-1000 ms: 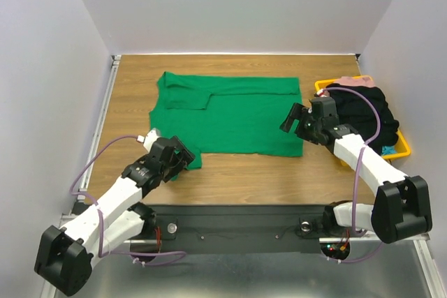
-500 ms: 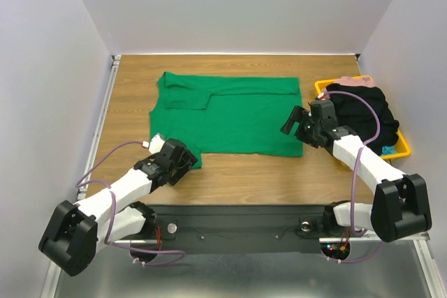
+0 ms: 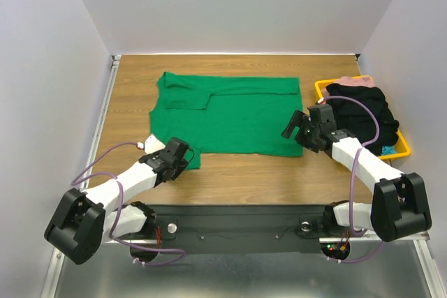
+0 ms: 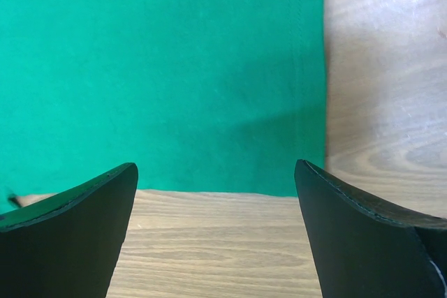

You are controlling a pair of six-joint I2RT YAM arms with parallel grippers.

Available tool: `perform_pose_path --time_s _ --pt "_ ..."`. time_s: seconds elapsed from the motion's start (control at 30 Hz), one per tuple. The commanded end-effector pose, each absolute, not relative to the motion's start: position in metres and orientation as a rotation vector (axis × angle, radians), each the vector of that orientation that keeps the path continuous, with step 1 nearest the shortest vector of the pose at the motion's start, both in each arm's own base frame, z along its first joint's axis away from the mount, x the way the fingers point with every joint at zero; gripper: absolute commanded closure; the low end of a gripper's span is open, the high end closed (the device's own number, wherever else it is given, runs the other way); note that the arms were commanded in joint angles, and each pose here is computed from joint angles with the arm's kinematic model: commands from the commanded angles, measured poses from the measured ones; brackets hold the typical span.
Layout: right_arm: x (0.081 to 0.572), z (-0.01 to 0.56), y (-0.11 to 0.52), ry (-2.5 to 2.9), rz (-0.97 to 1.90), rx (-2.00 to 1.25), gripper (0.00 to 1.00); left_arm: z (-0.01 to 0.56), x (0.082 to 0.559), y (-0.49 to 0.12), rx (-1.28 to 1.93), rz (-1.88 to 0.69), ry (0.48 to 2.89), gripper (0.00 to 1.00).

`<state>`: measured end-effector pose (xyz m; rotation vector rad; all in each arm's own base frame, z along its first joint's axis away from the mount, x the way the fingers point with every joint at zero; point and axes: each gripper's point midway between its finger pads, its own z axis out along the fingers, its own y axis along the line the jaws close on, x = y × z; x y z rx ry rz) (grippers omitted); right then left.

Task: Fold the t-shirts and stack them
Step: Fold the tshirt

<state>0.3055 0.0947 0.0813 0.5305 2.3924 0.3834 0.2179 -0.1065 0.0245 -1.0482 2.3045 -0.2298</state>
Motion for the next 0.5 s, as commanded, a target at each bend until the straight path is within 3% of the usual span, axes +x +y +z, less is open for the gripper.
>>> perform_pose_path --time_s 0.0,0.13,0.17,0.23,0.47 --pt "0.308 0.081 0.092 2.363 0.38 0.557 0.0 0.031 0.227 -0.096 -1.073 -0.145 2.244 0.61" --pt "0.301 0.072 0.089 2.378 0.366 0.579 0.0 0.034 0.237 -0.105 -1.031 -0.173 2.247 0.79" --pt "0.3 0.07 0.088 2.38 0.354 0.59 0.0 0.034 0.239 -0.106 -1.024 -0.175 2.254 0.9" --pt "0.298 0.066 0.089 2.394 0.363 0.593 0.0 0.036 0.244 -0.109 -1.005 -0.167 2.264 0.98" --pt "0.288 0.054 0.092 2.435 0.379 0.614 0.02 0.05 0.253 -0.114 -0.963 -0.179 2.255 1.0"
